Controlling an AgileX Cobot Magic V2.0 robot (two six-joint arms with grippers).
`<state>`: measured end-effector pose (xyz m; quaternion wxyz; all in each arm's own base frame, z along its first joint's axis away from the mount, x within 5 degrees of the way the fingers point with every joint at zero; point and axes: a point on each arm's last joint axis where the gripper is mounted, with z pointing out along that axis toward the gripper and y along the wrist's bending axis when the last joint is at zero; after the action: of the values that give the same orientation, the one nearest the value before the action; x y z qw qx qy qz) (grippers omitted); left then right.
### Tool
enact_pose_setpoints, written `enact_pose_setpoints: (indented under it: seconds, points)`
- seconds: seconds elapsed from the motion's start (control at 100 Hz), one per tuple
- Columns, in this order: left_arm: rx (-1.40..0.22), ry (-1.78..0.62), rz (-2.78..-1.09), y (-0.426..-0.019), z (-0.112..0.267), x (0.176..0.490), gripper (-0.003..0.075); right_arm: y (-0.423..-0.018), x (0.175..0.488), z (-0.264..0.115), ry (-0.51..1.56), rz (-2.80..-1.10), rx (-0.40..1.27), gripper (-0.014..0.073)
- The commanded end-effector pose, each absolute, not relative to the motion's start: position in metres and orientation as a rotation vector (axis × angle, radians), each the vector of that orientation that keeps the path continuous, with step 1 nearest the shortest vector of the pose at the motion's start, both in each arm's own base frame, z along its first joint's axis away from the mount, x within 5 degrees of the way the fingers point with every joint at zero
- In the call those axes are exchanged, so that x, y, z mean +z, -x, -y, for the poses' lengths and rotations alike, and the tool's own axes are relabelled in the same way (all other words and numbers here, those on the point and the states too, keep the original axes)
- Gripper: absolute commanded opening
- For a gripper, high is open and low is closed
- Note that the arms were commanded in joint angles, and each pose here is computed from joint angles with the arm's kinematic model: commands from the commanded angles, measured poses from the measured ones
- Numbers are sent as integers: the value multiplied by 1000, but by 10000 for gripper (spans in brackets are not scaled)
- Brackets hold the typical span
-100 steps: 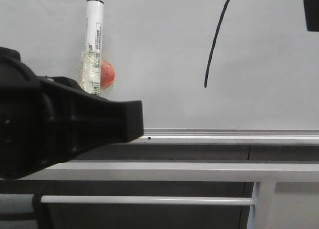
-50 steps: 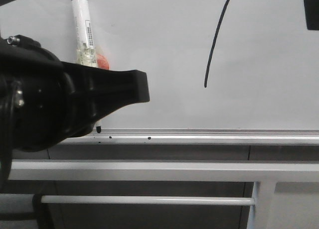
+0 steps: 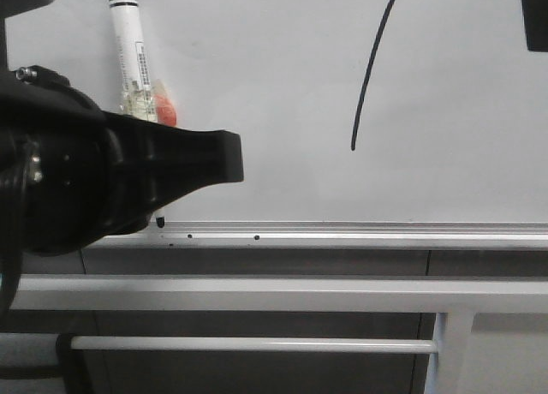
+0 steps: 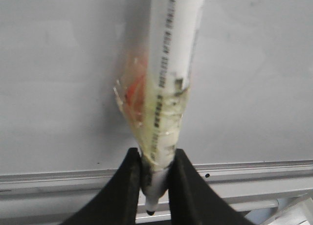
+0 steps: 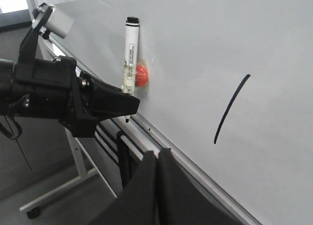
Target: Write number 1 on whiteboard
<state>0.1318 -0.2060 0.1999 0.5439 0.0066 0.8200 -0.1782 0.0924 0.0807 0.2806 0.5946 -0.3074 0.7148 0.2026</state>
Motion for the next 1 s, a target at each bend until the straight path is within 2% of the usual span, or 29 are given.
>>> enact_pose_setpoints:
  seconds: [0.0,0.49,0.81,0.99]
  points:
    - [-431,-4,-1848,-137,207,216,-20,-96,295,-79,648,-1588,456,-63]
    - [-420,-5,-1843,-138,206,217,-13,-96,295,-79,648,-1588,456,-63]
    - [-412,4,-1829,-139,205,218,230,-96,295,-79,653,-1593,458,-63]
    - [-410,7,-1825,-139,205,218,246,-96,295,-79,653,-1593,458,-63]
